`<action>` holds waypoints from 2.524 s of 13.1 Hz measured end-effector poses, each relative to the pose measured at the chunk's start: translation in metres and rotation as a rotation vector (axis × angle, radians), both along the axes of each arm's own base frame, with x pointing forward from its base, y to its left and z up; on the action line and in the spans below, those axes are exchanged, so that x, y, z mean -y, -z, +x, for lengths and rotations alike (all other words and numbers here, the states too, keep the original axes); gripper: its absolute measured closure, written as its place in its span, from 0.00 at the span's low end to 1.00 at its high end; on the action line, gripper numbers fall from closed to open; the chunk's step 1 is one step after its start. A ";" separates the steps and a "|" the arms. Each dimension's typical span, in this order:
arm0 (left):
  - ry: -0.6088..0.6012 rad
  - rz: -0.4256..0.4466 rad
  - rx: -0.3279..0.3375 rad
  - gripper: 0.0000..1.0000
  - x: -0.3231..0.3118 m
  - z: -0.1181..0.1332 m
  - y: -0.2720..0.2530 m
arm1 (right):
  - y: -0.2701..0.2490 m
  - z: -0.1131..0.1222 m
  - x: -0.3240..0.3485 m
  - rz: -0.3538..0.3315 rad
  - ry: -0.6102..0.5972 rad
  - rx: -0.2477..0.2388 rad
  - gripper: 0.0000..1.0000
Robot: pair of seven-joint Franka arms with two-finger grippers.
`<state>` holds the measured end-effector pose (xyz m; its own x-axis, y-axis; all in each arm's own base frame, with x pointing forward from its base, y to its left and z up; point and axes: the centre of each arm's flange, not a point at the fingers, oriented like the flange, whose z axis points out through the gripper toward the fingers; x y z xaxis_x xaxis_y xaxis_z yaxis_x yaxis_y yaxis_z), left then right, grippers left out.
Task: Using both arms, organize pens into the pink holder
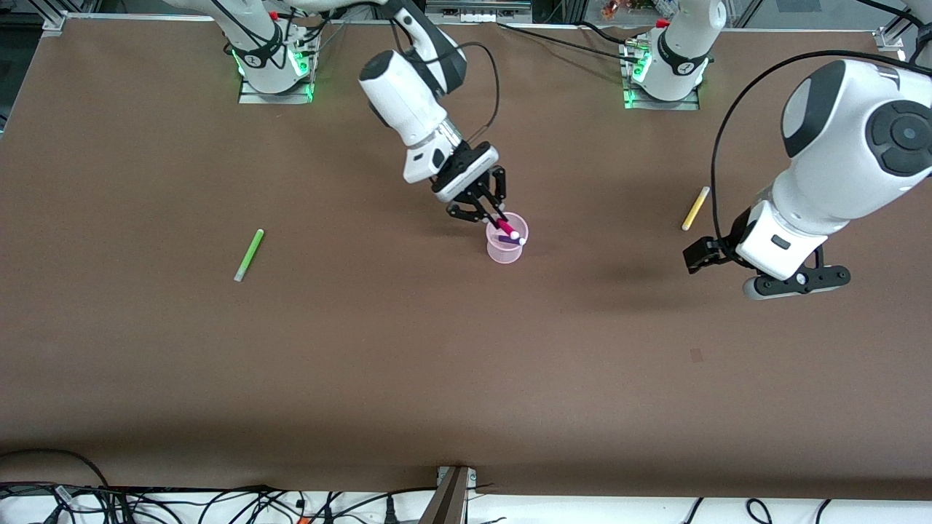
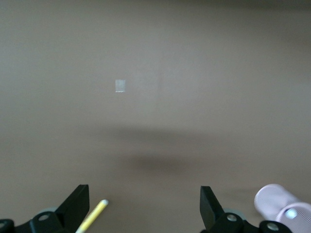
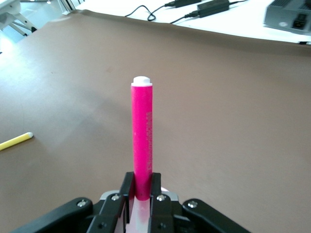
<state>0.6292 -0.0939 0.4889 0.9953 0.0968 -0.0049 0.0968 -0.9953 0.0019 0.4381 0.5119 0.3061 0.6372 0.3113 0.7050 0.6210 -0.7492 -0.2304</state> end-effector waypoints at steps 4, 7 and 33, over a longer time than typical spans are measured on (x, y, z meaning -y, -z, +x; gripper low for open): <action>0.015 0.000 -0.009 0.00 -0.024 0.002 0.001 | 0.014 0.008 -0.022 0.036 0.006 0.040 0.83; -0.006 -0.001 -0.009 0.00 -0.038 0.003 0.001 | 0.048 0.002 -0.021 0.014 0.010 0.049 0.83; 0.195 0.003 -0.037 0.00 -0.075 -0.018 -0.029 | -0.062 0.091 0.062 -0.148 0.055 -0.081 0.00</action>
